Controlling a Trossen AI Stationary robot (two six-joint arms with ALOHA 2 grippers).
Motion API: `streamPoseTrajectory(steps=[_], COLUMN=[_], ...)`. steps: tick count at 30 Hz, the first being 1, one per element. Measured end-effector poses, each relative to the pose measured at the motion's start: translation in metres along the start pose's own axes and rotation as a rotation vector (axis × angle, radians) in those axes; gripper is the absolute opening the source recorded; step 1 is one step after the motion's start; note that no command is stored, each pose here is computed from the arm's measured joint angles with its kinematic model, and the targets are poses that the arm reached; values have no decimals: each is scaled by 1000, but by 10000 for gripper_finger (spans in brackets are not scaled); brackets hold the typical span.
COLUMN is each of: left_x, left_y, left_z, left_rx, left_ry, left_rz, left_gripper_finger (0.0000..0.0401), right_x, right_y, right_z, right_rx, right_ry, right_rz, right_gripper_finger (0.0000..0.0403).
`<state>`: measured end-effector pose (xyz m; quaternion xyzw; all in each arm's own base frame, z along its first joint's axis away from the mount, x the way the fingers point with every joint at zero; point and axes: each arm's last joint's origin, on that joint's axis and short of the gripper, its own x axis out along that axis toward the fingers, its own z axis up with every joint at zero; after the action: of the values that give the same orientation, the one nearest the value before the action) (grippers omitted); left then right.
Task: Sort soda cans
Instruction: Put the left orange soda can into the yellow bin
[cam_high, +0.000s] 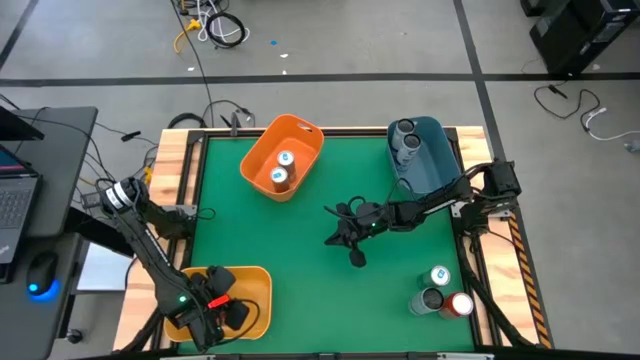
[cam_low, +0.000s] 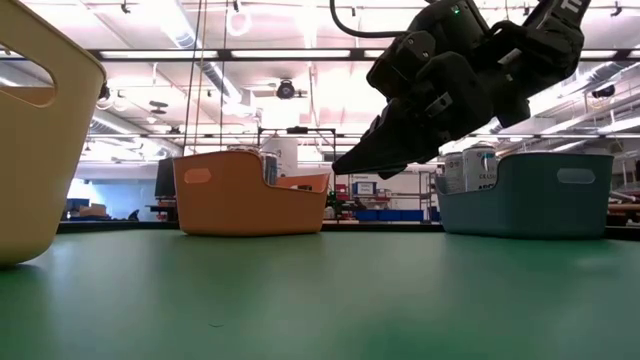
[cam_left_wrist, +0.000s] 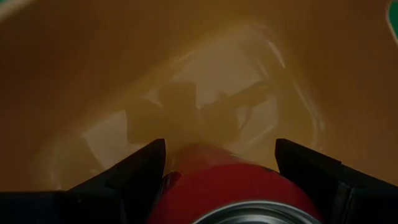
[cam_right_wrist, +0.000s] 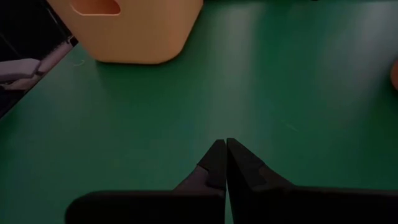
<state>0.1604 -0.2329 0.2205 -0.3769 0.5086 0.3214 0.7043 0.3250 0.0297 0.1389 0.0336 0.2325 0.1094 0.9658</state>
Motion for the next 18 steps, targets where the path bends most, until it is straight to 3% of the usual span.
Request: streamPoseTrajectory(steps=[18], left_x=[12], left_y=[11], left_z=[5], left_rx=[80], left_ry=[-109], left_rz=[42], left_gripper_finger=[294], right_x=[0], right_y=[-2], right_z=[-1], right_rx=[5], right_ry=[12], right_rz=[-7], right_gripper_finger=[0])
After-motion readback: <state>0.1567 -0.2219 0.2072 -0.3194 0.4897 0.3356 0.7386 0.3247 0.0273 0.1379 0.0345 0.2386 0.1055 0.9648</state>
